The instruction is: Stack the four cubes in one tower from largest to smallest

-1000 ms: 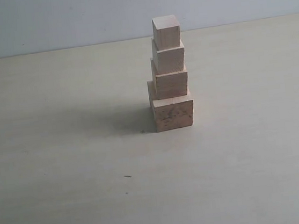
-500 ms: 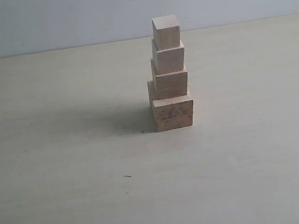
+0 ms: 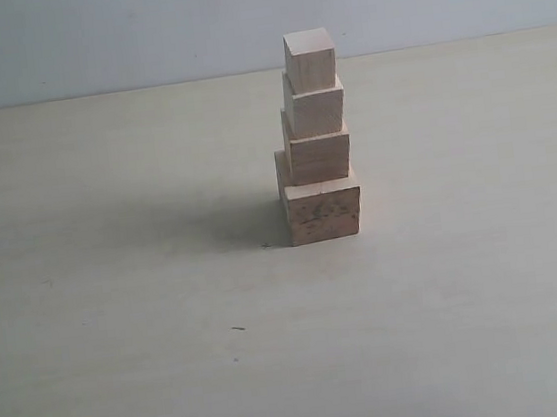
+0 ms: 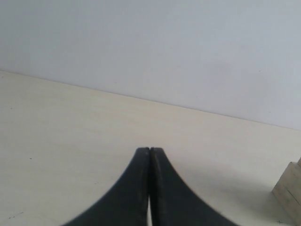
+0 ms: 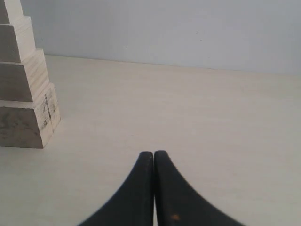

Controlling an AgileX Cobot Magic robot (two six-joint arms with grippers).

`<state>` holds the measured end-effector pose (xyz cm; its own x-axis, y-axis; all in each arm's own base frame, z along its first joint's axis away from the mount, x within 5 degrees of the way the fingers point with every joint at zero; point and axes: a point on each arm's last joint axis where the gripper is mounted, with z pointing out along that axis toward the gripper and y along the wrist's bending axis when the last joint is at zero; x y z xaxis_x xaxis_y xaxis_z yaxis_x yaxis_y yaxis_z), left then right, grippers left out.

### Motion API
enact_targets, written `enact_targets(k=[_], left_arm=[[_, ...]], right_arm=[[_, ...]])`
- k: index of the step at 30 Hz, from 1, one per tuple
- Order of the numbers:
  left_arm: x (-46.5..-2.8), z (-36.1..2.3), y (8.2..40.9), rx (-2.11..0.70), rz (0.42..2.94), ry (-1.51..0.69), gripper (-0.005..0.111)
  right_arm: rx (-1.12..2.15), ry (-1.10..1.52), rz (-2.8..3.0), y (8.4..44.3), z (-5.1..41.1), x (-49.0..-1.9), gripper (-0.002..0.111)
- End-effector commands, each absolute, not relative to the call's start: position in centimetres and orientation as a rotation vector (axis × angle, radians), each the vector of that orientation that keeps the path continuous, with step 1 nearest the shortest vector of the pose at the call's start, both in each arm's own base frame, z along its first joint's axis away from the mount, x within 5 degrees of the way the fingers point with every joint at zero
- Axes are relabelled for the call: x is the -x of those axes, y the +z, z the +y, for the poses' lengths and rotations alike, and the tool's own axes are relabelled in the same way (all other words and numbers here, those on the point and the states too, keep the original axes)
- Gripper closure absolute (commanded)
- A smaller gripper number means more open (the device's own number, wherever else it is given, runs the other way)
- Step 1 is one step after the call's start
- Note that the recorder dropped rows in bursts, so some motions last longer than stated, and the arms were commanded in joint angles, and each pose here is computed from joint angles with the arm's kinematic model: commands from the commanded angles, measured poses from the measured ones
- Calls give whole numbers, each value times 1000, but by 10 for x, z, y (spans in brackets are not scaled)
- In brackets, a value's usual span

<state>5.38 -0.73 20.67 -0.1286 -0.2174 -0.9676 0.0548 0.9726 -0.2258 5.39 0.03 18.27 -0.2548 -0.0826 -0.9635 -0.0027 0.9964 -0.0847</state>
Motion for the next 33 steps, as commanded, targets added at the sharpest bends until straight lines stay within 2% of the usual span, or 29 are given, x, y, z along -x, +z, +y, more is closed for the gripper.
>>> enact_targets(k=[1, 9, 15, 33], left_arm=[[-53, -7, 206, 119, 1685, -236, 107], [-53, -7, 206, 116, 1685, -231, 107], [-52, -10, 179, 75, 1871, -212, 107], [-52, -9, 179, 70, 1870, -202, 107]], right_arm=[[68, -92, 1827, 182, 0, -54, 108], [68, -92, 1827, 182, 0, -54, 108], [68, -92, 1827, 182, 0, -54, 108], [68, -92, 1827, 182, 0, -54, 108]])
